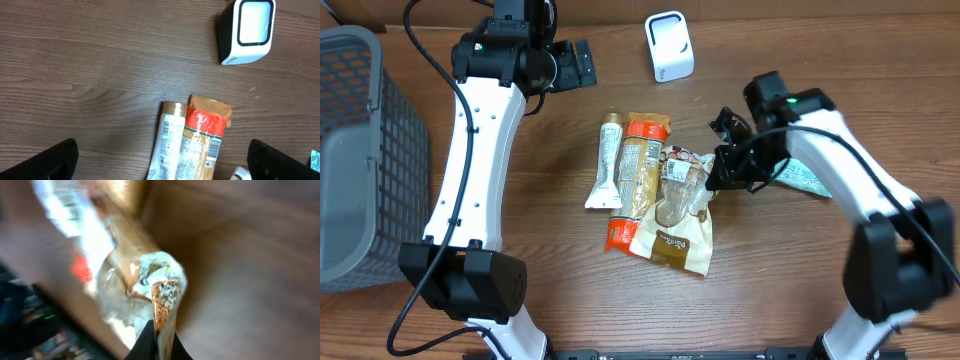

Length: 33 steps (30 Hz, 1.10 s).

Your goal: Scan the item barcode

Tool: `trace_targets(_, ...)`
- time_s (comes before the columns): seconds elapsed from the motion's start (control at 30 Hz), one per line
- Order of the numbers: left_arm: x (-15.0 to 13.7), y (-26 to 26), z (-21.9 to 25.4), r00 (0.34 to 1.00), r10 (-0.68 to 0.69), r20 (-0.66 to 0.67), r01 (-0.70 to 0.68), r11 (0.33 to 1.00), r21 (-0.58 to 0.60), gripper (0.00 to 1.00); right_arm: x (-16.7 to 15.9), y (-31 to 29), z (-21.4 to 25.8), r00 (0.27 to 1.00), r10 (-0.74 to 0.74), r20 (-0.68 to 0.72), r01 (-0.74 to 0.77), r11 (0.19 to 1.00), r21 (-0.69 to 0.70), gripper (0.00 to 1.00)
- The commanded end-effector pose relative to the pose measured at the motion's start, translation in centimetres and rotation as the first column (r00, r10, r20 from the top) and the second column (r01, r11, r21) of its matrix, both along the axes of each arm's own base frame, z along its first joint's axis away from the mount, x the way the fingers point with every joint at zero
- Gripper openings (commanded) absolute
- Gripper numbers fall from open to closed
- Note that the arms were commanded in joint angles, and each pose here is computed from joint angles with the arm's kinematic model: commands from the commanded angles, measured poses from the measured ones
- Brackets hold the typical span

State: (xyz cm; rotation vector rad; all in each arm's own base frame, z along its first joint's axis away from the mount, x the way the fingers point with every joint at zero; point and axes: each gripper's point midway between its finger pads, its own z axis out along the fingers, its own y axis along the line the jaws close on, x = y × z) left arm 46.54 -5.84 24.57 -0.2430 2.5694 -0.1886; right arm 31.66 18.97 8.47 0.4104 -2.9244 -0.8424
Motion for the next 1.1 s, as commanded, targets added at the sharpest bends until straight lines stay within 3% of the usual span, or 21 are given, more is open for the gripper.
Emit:
trace_targets(0.0, 0.1, 0.0, 0.3, 1.0, 0.0, 0.009, 0.0, 1.0, 0.002, 1.0, 1.8, -1.0, -3.0, 0.998, 0.044, 0.048, -0.04, 0.996, -0.081, 0.07)
trace_targets(0.23, 0.1, 0.0, 0.3, 1.0, 0.0, 0.009, 0.0, 1.0, 0.002, 0.99, 4.1, -0.6, -1.8, 0.997, -0.043, 0.065, 0.037, 0.994, 0.1, 0.8)
trace_targets(0.27, 0.1, 0.0, 0.3, 1.0, 0.0, 0.009, 0.0, 1.0, 0.002, 0.99, 4.3, -0.8, -1.6, 0.996, -0.068, 0.049, 0.062, 0.991, 0.116, 0.83)
trace_targets(0.5, 0.1, 0.0, 0.3, 1.0, 0.0, 0.009, 0.0, 1.0, 0.002, 1.0, 3.5, -2.9, -1.6, 0.986, -0.155, -0.064, 0.163, 0.975, 0.148, 0.96)
trace_targets(0.73, 0.1, 0.0, 0.3, 1.0, 0.0, 0.009, 0.0, 1.0, 0.002, 0.99, 0.2, -3.0, -4.4, 0.972, -0.165, -0.169, 0.195, 0.964, 0.18, 0.97)
trace_targets(0.97, 0.1, 0.0, 0.3, 1.0, 0.0, 0.009, 0.0, 1.0, 0.002, 1.0, -1.2, -0.9, -5.3, 0.959, -0.174, -0.222, 0.243, 0.908, 0.34, 0.92)
trace_targets(1.07, 0.1, 0.0, 0.3, 1.0, 0.0, 0.009, 0.0, 1.0, 0.002, 1.0, -0.7, 0.4, -6.7, 0.936, -0.247, -0.251, 0.322, 0.888, 0.329, 0.82)
